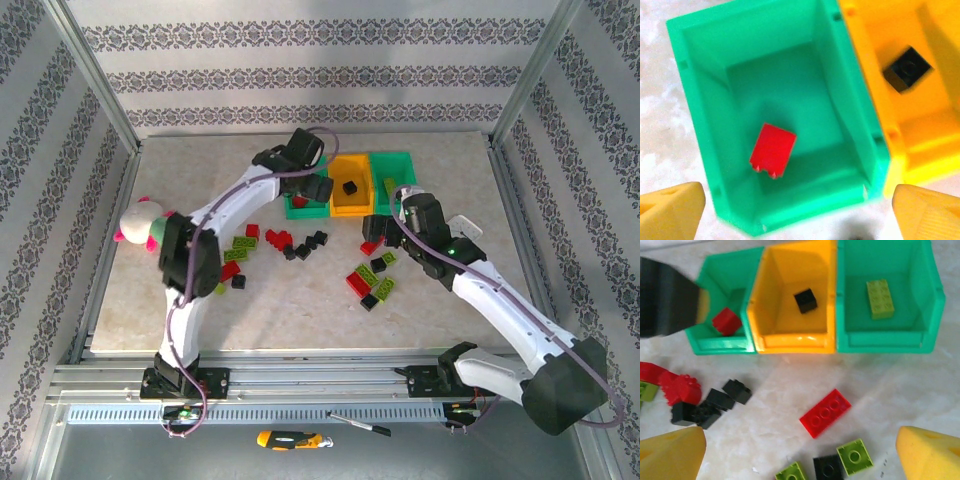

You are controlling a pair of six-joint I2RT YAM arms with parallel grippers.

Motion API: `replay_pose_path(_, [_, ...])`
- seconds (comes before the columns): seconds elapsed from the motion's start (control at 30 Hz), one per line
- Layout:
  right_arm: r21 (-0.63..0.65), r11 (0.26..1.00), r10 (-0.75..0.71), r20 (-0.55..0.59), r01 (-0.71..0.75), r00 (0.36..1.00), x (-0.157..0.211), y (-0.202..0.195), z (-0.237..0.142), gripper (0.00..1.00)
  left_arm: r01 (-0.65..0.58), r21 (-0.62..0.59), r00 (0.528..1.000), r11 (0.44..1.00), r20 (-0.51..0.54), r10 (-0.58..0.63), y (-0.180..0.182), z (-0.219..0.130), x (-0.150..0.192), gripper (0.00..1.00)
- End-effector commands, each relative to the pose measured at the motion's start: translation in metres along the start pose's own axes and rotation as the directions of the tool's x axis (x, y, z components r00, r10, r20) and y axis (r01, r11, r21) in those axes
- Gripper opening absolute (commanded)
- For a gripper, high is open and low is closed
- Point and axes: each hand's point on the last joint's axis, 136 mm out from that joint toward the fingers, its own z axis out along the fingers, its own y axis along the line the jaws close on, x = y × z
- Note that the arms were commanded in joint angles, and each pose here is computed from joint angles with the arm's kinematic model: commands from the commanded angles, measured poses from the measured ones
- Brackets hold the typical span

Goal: Sort the legos into containers by color
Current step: Place the lego in the container, then pick up the lego from the center of the table.

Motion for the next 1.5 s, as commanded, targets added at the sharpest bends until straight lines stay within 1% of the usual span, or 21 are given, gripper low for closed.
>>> replay_pose_path(0.0, [0.082,0.995,0.067,-0.128,-0.056,0.990,0.026,-0.020,0.012,0.96,-0.146,0.071,0.976,0.987,0.176,0.132,-0.022,-0.024,-0.008,0.99])
replay_pose_path(0.07, [0.105,0.992,0.093,-0.183,-0.074,0.979,0.035,-0.023,0.021,0.96,-0.226,0.101,0.950,0.969,0.242,0.196,-0.033,-0.032,0.006,0.99])
replay_pose_path(0.13, [0.108,0.990,0.117,-0.234,-0.094,0.965,0.042,-0.021,0.032,0.96,-0.339,0.109,0.907,0.935,0.303,0.293,-0.047,-0.042,0.026,1.00])
replay_pose_path(0.2, [0.125,0.983,0.161,-0.268,-0.132,0.950,0.047,-0.020,0.043,0.96,-0.415,0.137,0.874,0.899,0.336,0.352,-0.061,-0.050,0.047,1.00])
replay_pose_path(0.23, [0.134,0.980,0.182,-0.283,-0.149,0.942,0.050,-0.021,0.050,0.96,-0.436,0.159,0.863,0.886,0.351,0.362,-0.067,-0.056,0.055,1.00])
replay_pose_path(0.37, [0.178,0.964,0.245,-0.320,-0.196,0.915,0.058,-0.022,0.073,0.93,-0.466,0.248,0.854,0.849,0.376,0.359,-0.083,-0.068,0.090,1.00])
replay_pose_path(0.5, [0.204,0.952,0.287,-0.340,-0.228,0.896,0.065,-0.021,0.094,0.85,-0.502,0.297,0.833,0.812,0.419,0.362,-0.099,-0.078,0.117,0.99])
replay_pose_path(0.63, [0.224,0.945,0.306,-0.360,-0.237,0.881,0.070,-0.022,0.112,0.78,-0.519,0.341,0.824,0.784,0.444,0.352,-0.109,-0.081,0.133,0.99])
replay_pose_path(0.7, [0.232,0.944,0.311,-0.370,-0.237,0.875,0.073,-0.022,0.119,0.74,-0.530,0.351,0.819,0.772,0.449,0.358,-0.112,-0.082,0.138,0.99])
replay_pose_path(0.8, [0.234,0.943,0.312,-0.384,-0.235,0.869,0.076,-0.022,0.130,0.63,-0.550,0.361,0.807,0.753,0.461,0.369,-0.115,-0.084,0.143,0.99])
replay_pose_path(0.93, [0.250,0.939,0.322,-0.396,-0.236,0.860,0.082,-0.023,0.143,0.61,-0.580,0.363,0.783,0.730,0.496,0.376,-0.117,-0.088,0.146,0.99])
replay_pose_path(1.03, [0.261,0.935,0.331,-0.403,-0.240,0.853,0.086,-0.025,0.150,0.61,-0.580,0.351,0.781,0.735,0.496,0.379,-0.115,-0.088,0.146,0.99])
replay_pose_path(1.1, [0.259,0.936,0.331,-0.409,-0.240,0.851,0.088,-0.024,0.153,0.57,-0.580,0.347,0.780,0.737,0.497,0.380,-0.114,-0.089,0.146,0.99])
replay_pose_path(1.2, [0.261,0.936,0.328,-0.410,-0.235,0.851,0.088,-0.024,0.153,0.48,-0.580,0.343,0.780,0.739,0.496,0.382,-0.113,-0.089,0.147,0.99])
replay_pose_path(1.3, [0.259,0.939,0.318,-0.404,-0.226,0.858,0.084,-0.024,0.147,0.41,-0.584,0.342,0.775,0.736,0.505,0.380,-0.113,-0.092,0.147,0.99])
replay_pose_path(1.47, [0.234,0.949,0.290,-0.390,-0.211,0.874,0.073,-0.017,0.134,0.36,-0.572,0.337,0.777,0.748,0.516,0.362,-0.110,-0.095,0.146,0.99])
